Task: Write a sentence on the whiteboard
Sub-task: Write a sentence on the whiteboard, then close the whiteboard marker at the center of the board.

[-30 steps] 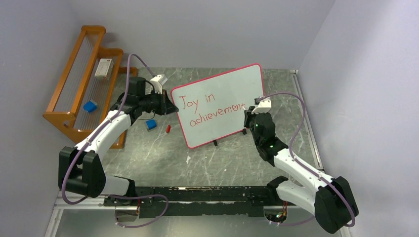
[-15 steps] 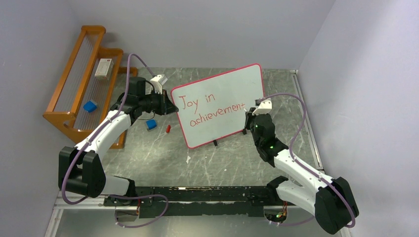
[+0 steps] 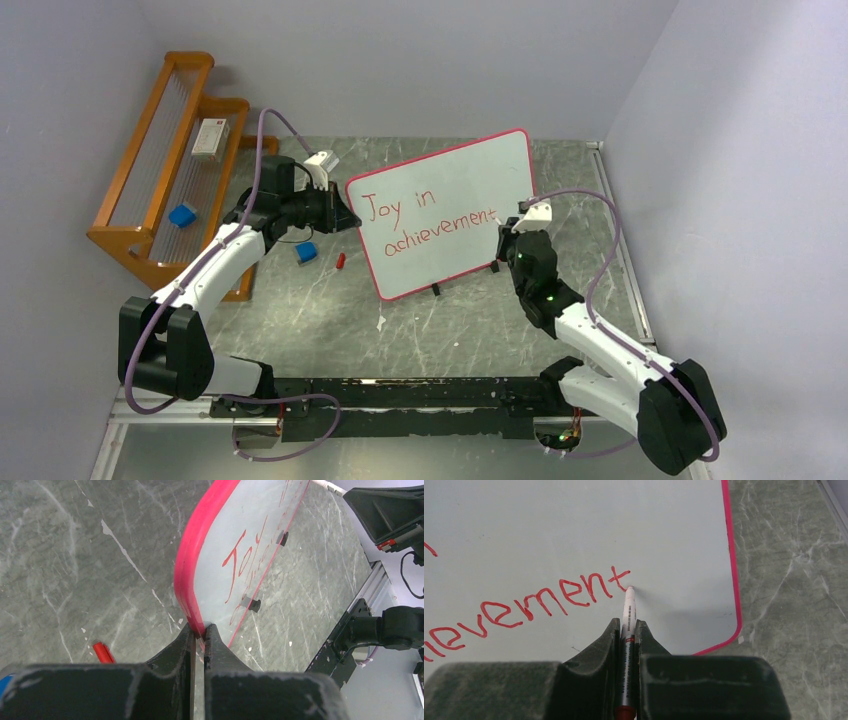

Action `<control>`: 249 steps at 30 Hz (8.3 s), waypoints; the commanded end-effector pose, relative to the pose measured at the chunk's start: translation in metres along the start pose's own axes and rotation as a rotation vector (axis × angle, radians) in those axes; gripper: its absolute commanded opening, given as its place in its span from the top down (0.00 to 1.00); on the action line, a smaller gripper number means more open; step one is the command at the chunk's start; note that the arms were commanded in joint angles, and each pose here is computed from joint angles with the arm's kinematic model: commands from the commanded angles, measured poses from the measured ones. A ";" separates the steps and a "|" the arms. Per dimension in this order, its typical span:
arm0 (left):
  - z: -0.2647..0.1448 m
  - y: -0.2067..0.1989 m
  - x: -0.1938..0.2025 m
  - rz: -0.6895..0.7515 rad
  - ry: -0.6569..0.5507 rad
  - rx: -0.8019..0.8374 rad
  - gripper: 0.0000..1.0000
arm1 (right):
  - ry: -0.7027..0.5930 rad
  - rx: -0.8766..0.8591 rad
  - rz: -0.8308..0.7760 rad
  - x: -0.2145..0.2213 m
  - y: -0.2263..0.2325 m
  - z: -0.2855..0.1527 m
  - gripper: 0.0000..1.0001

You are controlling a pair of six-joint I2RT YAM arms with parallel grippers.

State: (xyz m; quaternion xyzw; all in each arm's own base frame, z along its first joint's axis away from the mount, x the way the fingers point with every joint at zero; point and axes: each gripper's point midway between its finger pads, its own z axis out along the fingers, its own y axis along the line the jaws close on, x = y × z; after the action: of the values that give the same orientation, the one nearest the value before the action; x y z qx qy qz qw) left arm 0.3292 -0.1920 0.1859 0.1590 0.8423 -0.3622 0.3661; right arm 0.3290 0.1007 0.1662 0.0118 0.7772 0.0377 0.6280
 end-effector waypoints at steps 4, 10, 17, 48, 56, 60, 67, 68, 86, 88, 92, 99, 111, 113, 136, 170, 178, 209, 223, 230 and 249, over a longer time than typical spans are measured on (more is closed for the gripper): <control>-0.001 0.030 -0.004 0.026 -0.018 -0.118 0.95 | -0.079 0.046 0.039 -0.020 -0.013 -0.009 1.00; -0.001 0.029 -0.004 0.026 -0.019 -0.116 0.95 | -0.071 0.058 0.043 -0.017 -0.016 -0.006 1.00; -0.001 0.029 -0.004 0.027 -0.018 -0.116 0.95 | -0.060 0.045 0.049 -0.013 -0.015 -0.002 1.00; -0.001 0.027 -0.004 0.024 -0.018 -0.108 0.95 | -0.033 0.047 0.042 -0.007 -0.018 0.006 1.00; -0.004 0.026 -0.007 0.027 -0.032 -0.112 0.95 | -0.065 0.023 0.088 -0.032 -0.017 -0.013 1.00; -0.005 0.022 -0.009 0.024 -0.040 -0.097 0.95 | -0.088 0.001 0.106 -0.045 -0.016 -0.025 1.00; -0.017 0.004 -0.032 0.030 -0.109 -0.071 0.71 | -0.109 -0.025 0.119 -0.063 -0.016 -0.043 1.00; -0.022 0.001 -0.038 0.038 -0.128 -0.075 0.67 | -0.113 -0.029 0.120 -0.066 -0.017 -0.046 1.00; -0.097 0.051 0.018 -0.135 -0.134 -0.579 0.40 | -0.174 -0.122 0.150 -0.109 -0.014 -0.092 1.00; -0.093 0.058 0.036 -0.163 -0.089 -0.596 0.40 | -0.199 -0.143 0.158 -0.118 -0.013 -0.101 1.00; -0.078 0.074 0.066 -0.217 0.005 -0.620 0.41 | -0.234 -0.159 0.159 -0.132 -0.015 -0.116 1.00; -0.036 0.089 0.101 -0.288 0.175 -0.557 0.54 | -0.281 -0.163 0.171 -0.134 -0.021 -0.128 1.00; 0.013 0.108 0.109 -0.239 0.320 -0.619 0.58 | -0.307 -0.162 0.163 -0.139 -0.023 -0.133 1.00; 0.017 0.111 0.106 -0.216 0.328 -0.644 0.58 | -0.303 -0.163 0.161 -0.138 -0.023 -0.133 1.00; 0.023 0.126 0.147 -0.136 0.536 -0.771 0.71 | -0.304 -0.165 0.162 -0.137 -0.022 -0.131 1.00; -0.039 0.066 0.064 0.046 0.186 -0.639 0.95 | -0.207 -0.479 0.118 -0.124 0.043 -0.122 1.00; -0.079 0.004 -0.005 0.290 -0.066 -0.495 0.95 | -0.215 -0.704 0.162 -0.133 0.083 -0.132 1.00; -0.095 -0.148 -0.070 1.430 -0.259 -0.145 0.95 | -0.315 -1.100 0.278 -0.165 0.139 -0.158 1.00; -0.084 -0.174 -0.056 1.604 -0.154 -0.095 0.95 | -0.278 -1.194 0.303 -0.161 0.152 -0.160 1.00; -0.079 -0.180 -0.057 1.632 -0.134 -0.123 0.95 | -0.272 -1.207 0.289 -0.161 0.153 -0.162 1.00; -0.073 -0.185 -0.055 1.662 -0.116 -0.132 0.95 | -0.210 -1.219 0.278 -0.150 0.159 -0.155 1.00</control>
State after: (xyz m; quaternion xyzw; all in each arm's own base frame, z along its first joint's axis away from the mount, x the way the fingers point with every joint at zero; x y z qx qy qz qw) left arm 0.2309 -0.2659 0.3360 0.6930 0.4583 0.0577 0.5535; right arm 0.2077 0.2415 0.3463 -0.2322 0.5553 0.5506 0.5784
